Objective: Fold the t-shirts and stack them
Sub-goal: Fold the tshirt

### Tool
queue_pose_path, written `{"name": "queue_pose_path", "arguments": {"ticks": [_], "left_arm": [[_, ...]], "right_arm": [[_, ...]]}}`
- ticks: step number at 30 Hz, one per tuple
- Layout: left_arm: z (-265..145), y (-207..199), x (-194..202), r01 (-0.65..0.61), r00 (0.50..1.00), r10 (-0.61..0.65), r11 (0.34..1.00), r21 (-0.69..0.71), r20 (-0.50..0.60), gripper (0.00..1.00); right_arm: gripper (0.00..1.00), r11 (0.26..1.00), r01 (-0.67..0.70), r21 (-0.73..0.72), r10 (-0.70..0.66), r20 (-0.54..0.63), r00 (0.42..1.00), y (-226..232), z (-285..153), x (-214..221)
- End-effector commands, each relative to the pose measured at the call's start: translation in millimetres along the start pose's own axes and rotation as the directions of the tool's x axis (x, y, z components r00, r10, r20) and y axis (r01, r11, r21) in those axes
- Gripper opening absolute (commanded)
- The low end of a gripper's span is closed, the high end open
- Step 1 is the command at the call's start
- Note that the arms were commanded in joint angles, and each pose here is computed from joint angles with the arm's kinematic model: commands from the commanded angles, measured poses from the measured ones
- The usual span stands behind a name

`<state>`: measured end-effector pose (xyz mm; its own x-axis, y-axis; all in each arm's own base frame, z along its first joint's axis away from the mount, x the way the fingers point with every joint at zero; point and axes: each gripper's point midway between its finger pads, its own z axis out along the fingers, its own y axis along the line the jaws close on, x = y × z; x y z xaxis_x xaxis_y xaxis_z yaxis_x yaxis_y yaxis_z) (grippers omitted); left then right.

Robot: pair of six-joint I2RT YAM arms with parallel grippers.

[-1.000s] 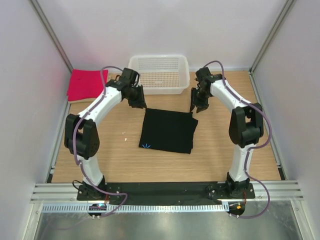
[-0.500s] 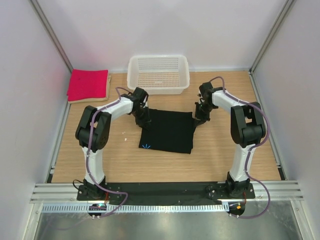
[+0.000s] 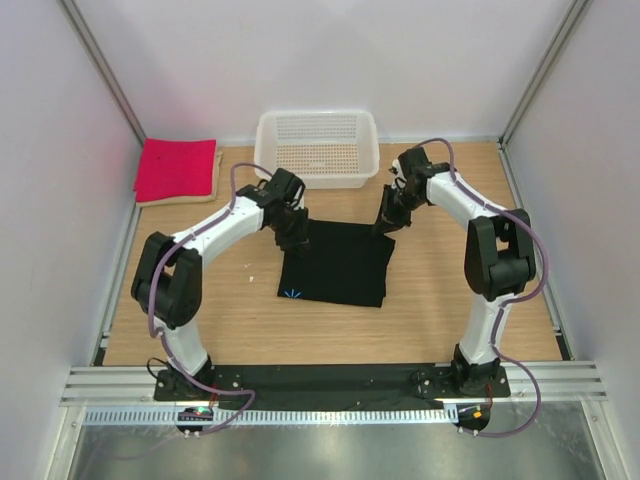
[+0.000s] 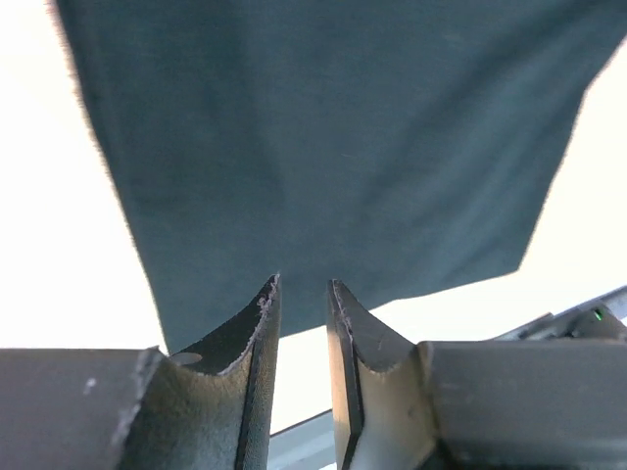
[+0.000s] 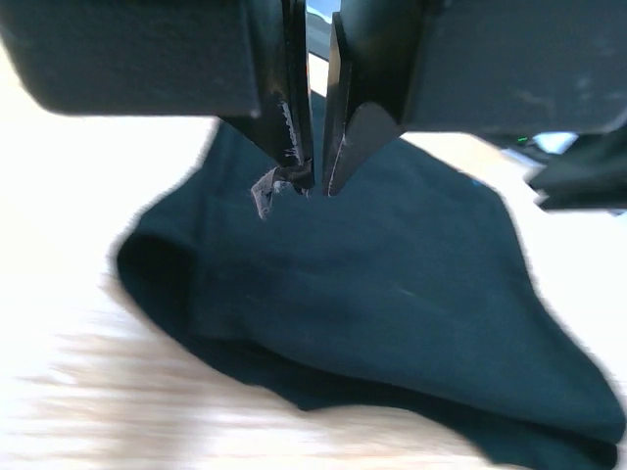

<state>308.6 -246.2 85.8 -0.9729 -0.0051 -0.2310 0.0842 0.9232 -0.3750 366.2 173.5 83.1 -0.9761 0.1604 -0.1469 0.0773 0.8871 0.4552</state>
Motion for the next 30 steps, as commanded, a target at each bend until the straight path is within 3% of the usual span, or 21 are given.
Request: {"name": "queue_pose_path", "arguments": {"ticks": [1,7,11,14,17,20,22,23,26,30], "left_arm": [[-15.3,-16.9,1.8,-0.034,0.999,0.033,0.999,0.037,0.01,0.27],[5.7,1.7,36.3,0.014,0.997,-0.012,1.0,0.022,-0.076,0.25],[9.9,16.0,52.4,0.014,0.995,-0.015,1.0,-0.007,-0.098,0.25],[1.8,17.2,54.5,0.001,0.997,-0.001,1.0,-0.007,-0.078,0.25],[-17.4,11.1,41.6,-0.04,0.999,0.04,0.999,0.014,-0.018,0.34],[-43.6,6.6,6.5,-0.098,0.993,0.096,0.995,0.016,0.074,0.57],[-50.3,18.2,-15.5,-0.111,0.988,0.109,0.994,0.01,0.113,0.63],[-55.7,14.0,-27.9,-0.122,0.984,0.115,0.992,0.041,0.135,0.75],[-52.9,23.7,-58.4,-0.154,0.973,0.137,0.985,0.079,0.187,0.84],[-37.4,13.8,-90.5,-0.25,0.954,0.219,0.958,0.141,0.205,0.84]], "right_arm": [[0.16,0.992,-0.031,-0.12,0.03,-0.014,0.999,24.0,6.8,-5.0],[0.15,0.999,-0.037,0.039,0.039,-0.055,0.998,-35.9,40.3,10.8],[0.15,0.984,-0.018,0.175,0.029,-0.061,0.998,-74.5,34.8,19.6],[0.15,0.982,0.019,0.19,-0.013,-0.033,0.999,-70.9,17.8,14.7],[0.17,0.987,0.02,0.162,-0.019,-0.005,1.0,-56.4,-1.1,7.7],[0.24,0.992,0.03,0.124,-0.035,0.036,0.999,-36.0,-24.2,0.3],[0.28,0.994,0.038,0.101,-0.044,0.063,0.997,-24.1,-43.2,-1.7],[0.32,0.996,0.046,0.081,-0.052,0.074,0.996,-17.3,-50.9,-2.8],[0.39,0.996,0.068,0.054,-0.073,0.098,0.992,-6.3,-72.9,4.0],[0.43,0.995,0.092,0.032,-0.095,0.111,0.989,-1.0,-93.3,19.2]]}}
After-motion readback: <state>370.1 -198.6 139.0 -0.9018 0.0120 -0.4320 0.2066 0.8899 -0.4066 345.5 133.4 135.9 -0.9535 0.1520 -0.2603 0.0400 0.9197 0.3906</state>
